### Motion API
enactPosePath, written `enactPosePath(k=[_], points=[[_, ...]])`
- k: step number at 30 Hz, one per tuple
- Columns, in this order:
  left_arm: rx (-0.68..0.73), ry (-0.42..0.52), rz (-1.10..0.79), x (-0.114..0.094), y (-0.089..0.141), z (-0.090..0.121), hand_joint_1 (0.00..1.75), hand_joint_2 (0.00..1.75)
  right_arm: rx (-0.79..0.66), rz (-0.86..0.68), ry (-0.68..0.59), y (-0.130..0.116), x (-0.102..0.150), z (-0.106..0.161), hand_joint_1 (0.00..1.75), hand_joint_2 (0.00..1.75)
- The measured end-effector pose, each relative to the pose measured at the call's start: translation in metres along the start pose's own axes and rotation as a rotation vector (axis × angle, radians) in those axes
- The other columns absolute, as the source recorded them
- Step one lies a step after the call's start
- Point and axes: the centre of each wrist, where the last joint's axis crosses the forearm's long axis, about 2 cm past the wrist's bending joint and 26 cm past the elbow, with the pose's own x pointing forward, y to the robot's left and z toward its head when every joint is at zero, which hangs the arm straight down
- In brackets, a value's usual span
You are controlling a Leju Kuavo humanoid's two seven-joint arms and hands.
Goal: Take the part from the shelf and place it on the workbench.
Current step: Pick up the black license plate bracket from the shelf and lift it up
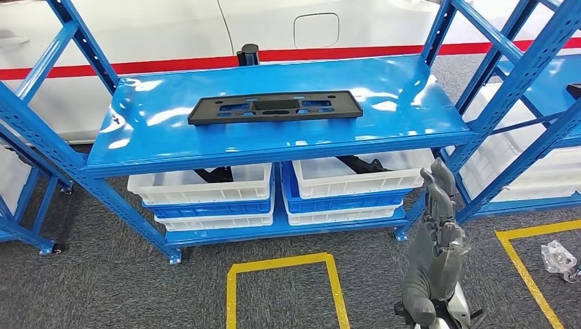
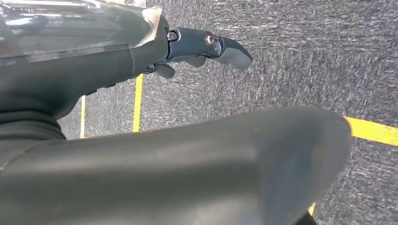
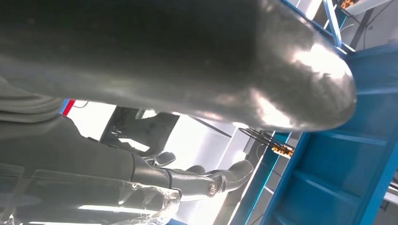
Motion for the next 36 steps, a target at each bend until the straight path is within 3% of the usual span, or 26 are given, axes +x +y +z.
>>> enactPosePath(k=[36], points=[[0.013,0.013,0.015,0.0009,0.0020,-0.0007,0.00,0.00,-0.017,-0.035,0.010,0.0017,-0.0039,-0.0064,0.00,0.00]])
